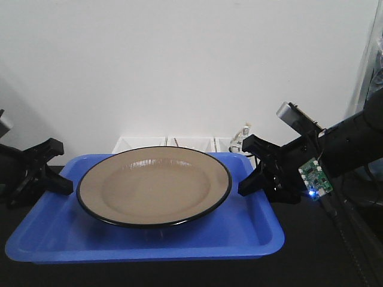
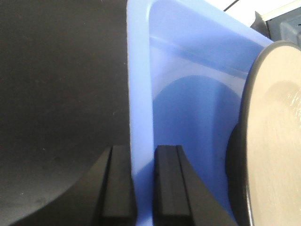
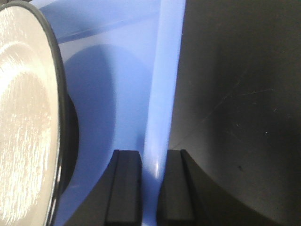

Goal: Place disk in tray to left cabinet
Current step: 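Grip the tray edges with both grippers and lift the tray, then hold the tray level with both grippers while the base turns away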

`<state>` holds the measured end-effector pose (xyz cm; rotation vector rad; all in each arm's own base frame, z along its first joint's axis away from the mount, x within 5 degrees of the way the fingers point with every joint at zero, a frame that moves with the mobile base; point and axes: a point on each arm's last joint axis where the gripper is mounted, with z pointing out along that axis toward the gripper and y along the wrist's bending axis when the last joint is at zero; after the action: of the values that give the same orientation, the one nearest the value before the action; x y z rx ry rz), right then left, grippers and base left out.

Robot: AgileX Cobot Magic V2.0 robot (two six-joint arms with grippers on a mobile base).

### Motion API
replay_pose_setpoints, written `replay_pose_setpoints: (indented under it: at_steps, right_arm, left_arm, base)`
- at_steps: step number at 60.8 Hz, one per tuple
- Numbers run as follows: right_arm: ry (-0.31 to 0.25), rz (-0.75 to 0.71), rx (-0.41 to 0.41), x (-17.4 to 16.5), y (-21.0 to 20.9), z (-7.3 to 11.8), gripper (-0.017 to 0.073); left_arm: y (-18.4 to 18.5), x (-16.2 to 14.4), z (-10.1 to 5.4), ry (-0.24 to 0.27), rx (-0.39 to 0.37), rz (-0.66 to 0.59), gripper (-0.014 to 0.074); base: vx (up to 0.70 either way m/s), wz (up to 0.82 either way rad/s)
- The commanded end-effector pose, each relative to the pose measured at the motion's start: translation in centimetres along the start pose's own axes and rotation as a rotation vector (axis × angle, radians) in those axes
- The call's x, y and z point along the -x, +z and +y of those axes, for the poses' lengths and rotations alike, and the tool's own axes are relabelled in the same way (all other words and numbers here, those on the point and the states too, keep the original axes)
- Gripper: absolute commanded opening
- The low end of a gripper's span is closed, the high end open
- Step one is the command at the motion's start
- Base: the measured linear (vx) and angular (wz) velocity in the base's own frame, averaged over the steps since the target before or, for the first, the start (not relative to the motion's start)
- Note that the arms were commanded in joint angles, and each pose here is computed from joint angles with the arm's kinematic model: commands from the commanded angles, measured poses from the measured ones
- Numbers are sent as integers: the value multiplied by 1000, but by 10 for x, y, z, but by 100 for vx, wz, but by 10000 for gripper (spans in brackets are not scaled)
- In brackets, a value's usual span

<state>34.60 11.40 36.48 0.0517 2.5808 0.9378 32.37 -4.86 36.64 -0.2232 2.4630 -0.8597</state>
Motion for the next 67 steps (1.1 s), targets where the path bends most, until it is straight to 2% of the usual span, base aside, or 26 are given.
replay_pose_setpoints:
  at_steps: [1, 67]
  right_arm:
    - [6, -98, 187, 1, -27, 35, -4]
    - [7, -98, 187, 1, -27, 35, -4]
  left_arm:
    - [-22, -1, -32, -25, -160, -54, -1]
    - [-22, -1, -32, -25, -160, -54, -1]
  base:
    - [0, 0]
    - [-4, 1]
